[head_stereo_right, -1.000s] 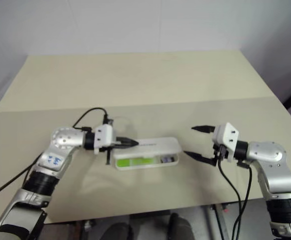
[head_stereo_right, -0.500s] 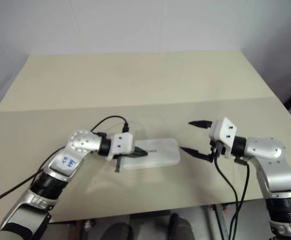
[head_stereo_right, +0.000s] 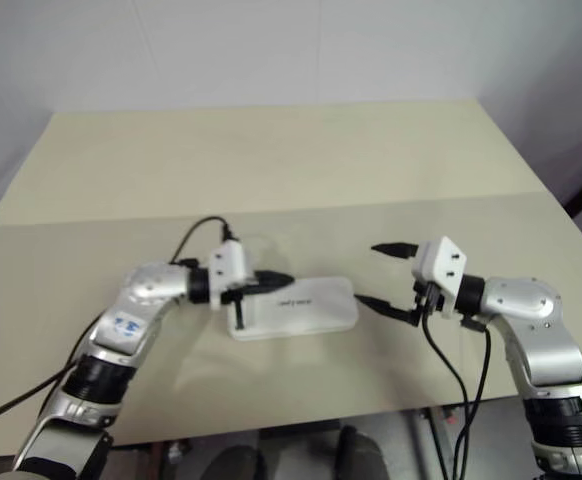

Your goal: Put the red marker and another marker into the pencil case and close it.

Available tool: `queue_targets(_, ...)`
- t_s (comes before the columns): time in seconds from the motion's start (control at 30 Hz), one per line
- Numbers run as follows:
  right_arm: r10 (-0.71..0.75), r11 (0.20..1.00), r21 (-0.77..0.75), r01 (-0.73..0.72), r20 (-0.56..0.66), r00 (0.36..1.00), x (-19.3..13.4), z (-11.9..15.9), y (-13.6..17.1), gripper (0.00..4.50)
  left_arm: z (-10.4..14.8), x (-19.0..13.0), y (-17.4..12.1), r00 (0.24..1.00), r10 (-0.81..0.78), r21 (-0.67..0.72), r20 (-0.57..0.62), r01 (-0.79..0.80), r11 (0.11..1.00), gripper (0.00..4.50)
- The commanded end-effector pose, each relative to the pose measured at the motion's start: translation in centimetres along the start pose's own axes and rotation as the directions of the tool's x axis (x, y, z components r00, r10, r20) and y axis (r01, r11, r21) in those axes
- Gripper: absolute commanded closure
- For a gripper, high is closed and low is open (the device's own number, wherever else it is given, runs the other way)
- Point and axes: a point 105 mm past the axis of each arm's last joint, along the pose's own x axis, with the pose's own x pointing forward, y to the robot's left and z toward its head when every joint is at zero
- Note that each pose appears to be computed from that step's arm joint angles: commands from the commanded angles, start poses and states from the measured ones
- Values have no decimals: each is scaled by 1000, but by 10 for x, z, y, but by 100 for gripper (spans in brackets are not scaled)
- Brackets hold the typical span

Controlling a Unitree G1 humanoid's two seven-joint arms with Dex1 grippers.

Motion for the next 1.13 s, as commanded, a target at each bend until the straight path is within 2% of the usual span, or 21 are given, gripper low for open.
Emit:
queue_targets(0.03,2,1000,-24,-2,24,1000,1,5,-4,0,10,-24,9,994,79,-12,79,-78,997,446)
queue_targets(0.13,1,1000,-17,-1,18,1000,-1,1,-8,0,10,-49,6,986,111,-70,122,-103,992,446)
queue_targets(0.23,-23,1000,-1,23,16,1000,-4,-3,-14,0,1,-72,-2,986,129,-107,104,-118,987,387)
queue_targets(0.33,-66,998,12,66,14,998,-9,-8,-22,0,-8,-86,-10,988,134,-105,72,-126,986,293)
queue_targets(0.47,-82,996,36,82,15,997,-11,-15,-22,0,-15,-100,-11,974,216,-129,65,-207,970,150)
queue_targets(0.6,-86,995,41,86,6,996,-13,-19,-22,0,-14,-97,-8,967,244,-119,78,-234,965,13)
queue_targets(0.87,-87,996,28,87,-28,996,-24,-17,-28,0,-4,-80,-4,971,217,-65,96,-212,975,6)
queue_targets(1.13,-68,997,30,67,2,998,-15,-16,-19,0,-3,-87,-12,964,257,-62,69,-253,965,6)
